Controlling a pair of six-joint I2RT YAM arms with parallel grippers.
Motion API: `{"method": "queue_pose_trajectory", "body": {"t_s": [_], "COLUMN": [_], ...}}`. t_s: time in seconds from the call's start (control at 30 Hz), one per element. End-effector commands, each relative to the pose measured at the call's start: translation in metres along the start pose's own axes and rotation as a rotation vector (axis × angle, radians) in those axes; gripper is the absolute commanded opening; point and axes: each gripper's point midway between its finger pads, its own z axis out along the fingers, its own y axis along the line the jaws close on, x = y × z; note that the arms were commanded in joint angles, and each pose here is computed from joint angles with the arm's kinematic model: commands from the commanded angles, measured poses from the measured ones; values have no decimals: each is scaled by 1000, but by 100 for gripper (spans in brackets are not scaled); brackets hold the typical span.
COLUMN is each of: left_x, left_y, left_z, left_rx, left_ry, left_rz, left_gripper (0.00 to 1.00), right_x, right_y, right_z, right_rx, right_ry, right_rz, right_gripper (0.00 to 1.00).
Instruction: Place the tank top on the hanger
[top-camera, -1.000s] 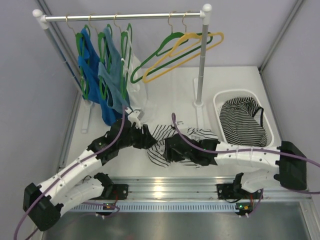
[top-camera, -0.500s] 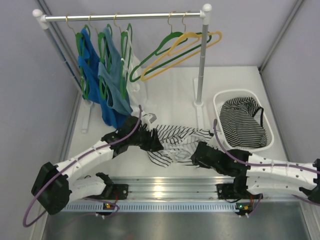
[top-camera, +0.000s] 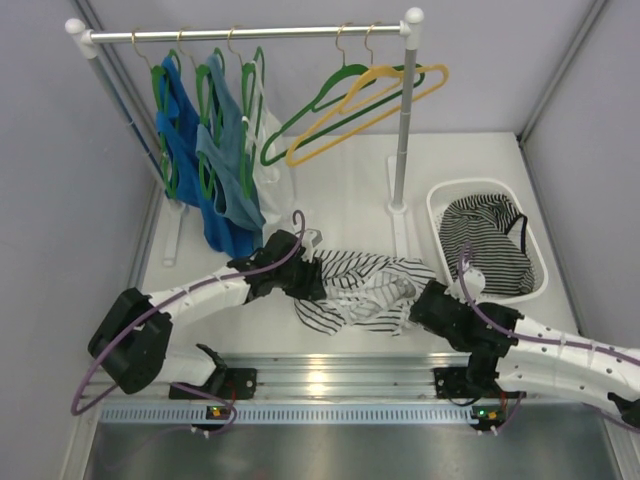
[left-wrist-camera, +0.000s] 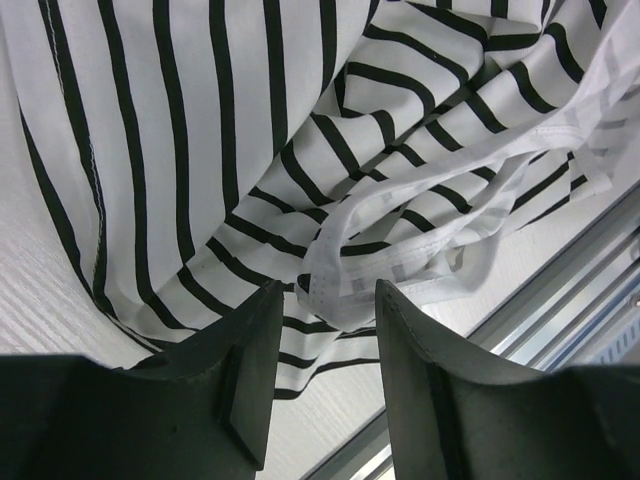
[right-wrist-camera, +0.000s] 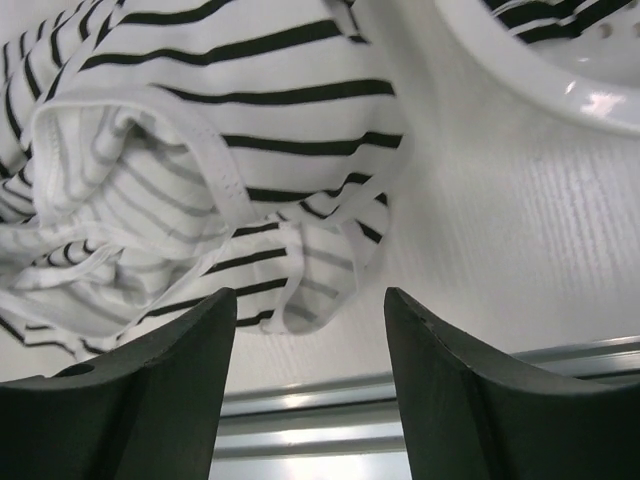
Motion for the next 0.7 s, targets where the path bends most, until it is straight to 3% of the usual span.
{"method": "queue_pose_trajectory", "body": {"t_s": [0.0,0.33,0.47,0.5,0.53,0.57,0.6,0.67], "left_x": [-36,-40,-37,-36,-36,-38,-38,-44], "left_y": [-10,-7,-8,-7,-7,-9,-9,-13], "left_z": [3,15,19,20,20,19,19,13], "left_rx": [2,-14,-7,-9,-9,-5,-5,1], "left_ry": [-109,-113,-97,-98,-96,-103,-103,-124], "left_rz": [65,79,83,85,83,84,83,88], "left_gripper": [47,44,41,39,32,19,18,4], "right_x": [-16,-36,-40,-40,-41,-42,-43,-51], "right_y": [-4,11,25,26,27,28,28,33], "right_z": [11,41,38,37,37,34,33,26], "right_rx": [33,-12,-38,-41,-43,-47,-46,-61], "right_ry": [-59,-90,-80,-74,-73,-71,-71,-82], "right_rz": [-13,-28,-40,-39,-38,-37,-38,-30], "right_gripper": [61,59,44,35,31,21,17,9]}}
